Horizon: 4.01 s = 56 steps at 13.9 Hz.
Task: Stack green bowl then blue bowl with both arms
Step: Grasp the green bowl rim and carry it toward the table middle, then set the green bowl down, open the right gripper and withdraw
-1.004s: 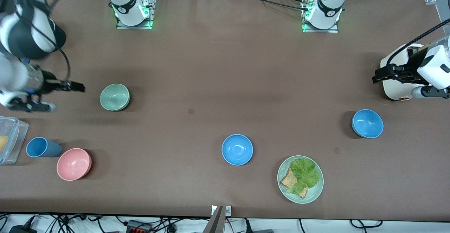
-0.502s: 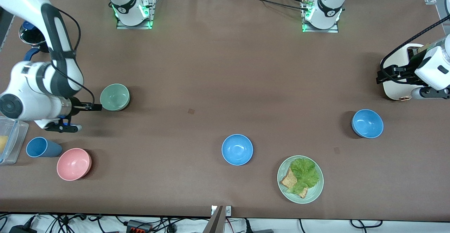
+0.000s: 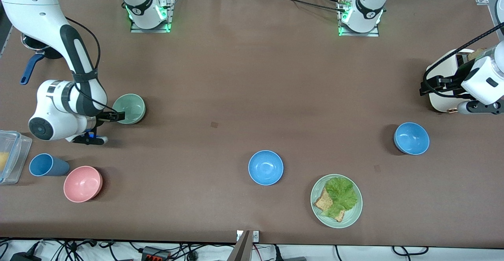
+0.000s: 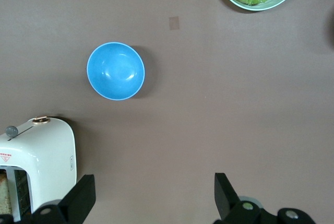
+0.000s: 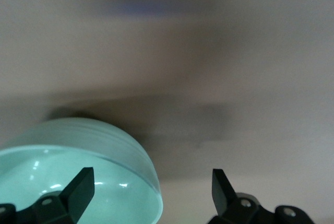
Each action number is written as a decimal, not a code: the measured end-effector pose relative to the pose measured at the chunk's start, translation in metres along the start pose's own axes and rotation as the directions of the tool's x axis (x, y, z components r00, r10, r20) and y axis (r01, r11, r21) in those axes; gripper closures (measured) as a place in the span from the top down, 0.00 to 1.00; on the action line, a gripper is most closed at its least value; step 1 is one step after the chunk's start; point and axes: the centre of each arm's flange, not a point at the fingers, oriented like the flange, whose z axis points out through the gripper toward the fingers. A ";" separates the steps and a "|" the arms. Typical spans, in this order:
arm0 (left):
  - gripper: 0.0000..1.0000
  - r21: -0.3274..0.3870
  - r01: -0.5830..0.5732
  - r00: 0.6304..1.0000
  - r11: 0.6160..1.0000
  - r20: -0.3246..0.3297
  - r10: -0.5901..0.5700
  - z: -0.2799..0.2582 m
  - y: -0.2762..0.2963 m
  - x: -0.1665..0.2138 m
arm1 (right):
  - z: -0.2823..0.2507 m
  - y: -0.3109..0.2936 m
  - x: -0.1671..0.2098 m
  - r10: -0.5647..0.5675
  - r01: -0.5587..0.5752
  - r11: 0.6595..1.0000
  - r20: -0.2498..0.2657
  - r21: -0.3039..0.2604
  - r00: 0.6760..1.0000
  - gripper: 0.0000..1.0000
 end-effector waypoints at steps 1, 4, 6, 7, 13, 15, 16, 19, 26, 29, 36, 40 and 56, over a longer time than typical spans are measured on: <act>1.00 0.000 0.000 1.000 1.000 0.000 0.000 0.000 0.000 0.000 | 0.006 0.001 -0.002 0.001 -0.001 1.000 0.013 0.001 1.000 0.93; 1.00 0.000 0.000 1.000 1.000 0.000 0.000 0.000 0.000 0.000 | 0.010 0.004 -0.003 -0.002 0.001 1.000 0.019 0.004 1.000 0.59; 1.00 0.000 0.000 1.000 1.000 0.001 0.000 0.000 0.000 0.000 | 0.007 0.003 -0.004 -0.018 0.018 1.000 0.015 0.004 1.000 0.37; 1.00 0.000 0.001 1.000 1.000 0.001 -0.001 0.000 0.000 0.000 | 0.005 0.000 -0.005 -0.025 0.025 1.000 0.012 0.004 1.000 0.27; 1.00 0.000 0.006 1.000 1.000 0.001 -0.006 0.001 -0.003 0.000 | -0.014 -0.033 -0.011 -0.093 0.093 0.996 0.002 0.010 0.996 0.05; 1.00 0.000 0.004 1.000 1.000 0.002 -0.004 0.001 -0.002 0.000 | -0.029 -0.067 -0.014 -0.146 0.147 0.989 -0.016 0.012 0.989 0.05; 1.00 0.000 0.001 1.000 1.000 0.002 -0.001 0.001 0.000 0.000 | -0.042 -0.090 -0.019 -0.179 0.180 0.984 -0.026 0.015 0.983 0.05; 1.00 0.000 -0.001 1.000 1.000 0.002 0.001 0.000 0.001 0.000 | -0.077 -0.178 -0.037 -0.271 0.274 0.961 -0.076 0.036 0.960 0.05; 1.00 0.000 -0.001 1.000 1.000 0.002 0.001 0.000 0.001 0.000 | -0.047 -0.404 -0.111 -0.255 0.255 0.967 -0.089 -0.015 0.963 0.05; 1.00 0.000 -0.001 1.000 1.000 0.002 0.001 0.000 0.001 0.000 | -0.015 -0.465 -0.127 -0.309 0.310 0.950 -0.148 -0.014 0.939 0.05; 1.00 0.000 -0.001 1.000 1.000 0.002 0.001 0.000 0.001 0.000 | 0.048 -0.514 -0.145 -0.326 0.325 0.945 -0.131 -0.031 0.936 0.05; 1.00 0.000 0.001 1.000 1.000 0.002 -0.001 0.000 0.000 0.000 | 0.044 -0.512 -0.141 -0.282 0.283 0.959 -0.136 -0.013 0.950 0.16; 1.00 0.003 0.015 0.999 1.000 0.037 -0.015 0.017 -0.008 0.008 | -0.290 -0.171 -0.058 0.063 -0.031 0.993 -0.292 0.113 0.954 1.00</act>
